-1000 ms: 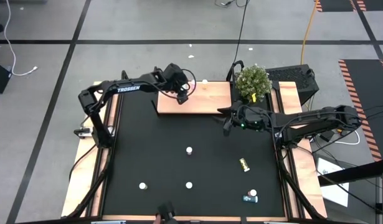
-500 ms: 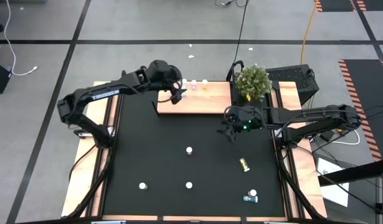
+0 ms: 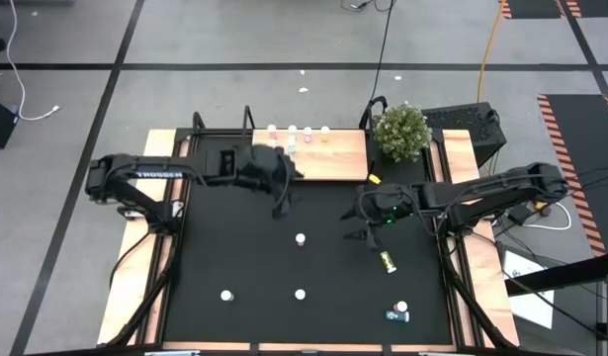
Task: Pick and place medicine bottles onto shelf by color
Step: Put the top pink pill bottle on the shelf aligned with the other pink pill bottle
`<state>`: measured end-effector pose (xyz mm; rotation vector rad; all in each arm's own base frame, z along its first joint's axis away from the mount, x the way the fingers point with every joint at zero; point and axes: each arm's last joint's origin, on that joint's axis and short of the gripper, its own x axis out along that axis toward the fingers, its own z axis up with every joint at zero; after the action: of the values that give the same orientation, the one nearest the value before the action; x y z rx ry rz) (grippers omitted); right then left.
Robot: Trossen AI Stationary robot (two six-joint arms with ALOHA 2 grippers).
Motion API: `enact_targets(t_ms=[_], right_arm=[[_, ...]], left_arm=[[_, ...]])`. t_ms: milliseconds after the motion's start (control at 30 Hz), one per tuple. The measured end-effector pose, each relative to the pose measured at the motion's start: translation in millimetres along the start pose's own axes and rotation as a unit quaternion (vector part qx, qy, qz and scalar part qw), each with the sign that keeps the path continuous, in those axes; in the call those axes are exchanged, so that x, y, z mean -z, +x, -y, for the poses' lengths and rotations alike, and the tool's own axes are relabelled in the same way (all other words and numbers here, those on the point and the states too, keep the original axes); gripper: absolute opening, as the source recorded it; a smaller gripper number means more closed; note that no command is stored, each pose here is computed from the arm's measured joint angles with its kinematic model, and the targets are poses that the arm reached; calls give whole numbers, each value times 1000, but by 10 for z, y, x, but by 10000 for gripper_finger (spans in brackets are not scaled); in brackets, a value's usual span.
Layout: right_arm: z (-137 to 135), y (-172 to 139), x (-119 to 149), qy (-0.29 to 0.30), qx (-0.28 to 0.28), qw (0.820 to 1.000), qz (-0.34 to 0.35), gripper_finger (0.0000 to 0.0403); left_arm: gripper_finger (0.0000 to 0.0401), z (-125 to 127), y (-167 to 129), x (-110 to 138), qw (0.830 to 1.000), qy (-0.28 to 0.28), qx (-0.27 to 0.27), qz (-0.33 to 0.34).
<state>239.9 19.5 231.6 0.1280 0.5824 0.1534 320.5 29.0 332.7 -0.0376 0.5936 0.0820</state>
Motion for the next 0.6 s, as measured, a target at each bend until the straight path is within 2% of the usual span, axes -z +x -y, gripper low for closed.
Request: enact_targets(t_ms=[233, 300, 433, 600], right_arm=[[-24, 258, 147, -73, -13, 997, -30, 254], [-42, 392, 173, -89, -10, 996, -26, 254], [-63, 682, 222, -100, 29, 995, 2, 254], [-64, 962, 294, -88, 37, 995, 41, 254]], left_arm=[[280, 495, -28, 42, 998, -60, 33, -11], [280, 621, -46, 64, 997, -60, 48, -18], [280, 833, -89, 144, 996, -40, 68, -45], [280, 955, -132, 255, 992, -74, 49, -89]])
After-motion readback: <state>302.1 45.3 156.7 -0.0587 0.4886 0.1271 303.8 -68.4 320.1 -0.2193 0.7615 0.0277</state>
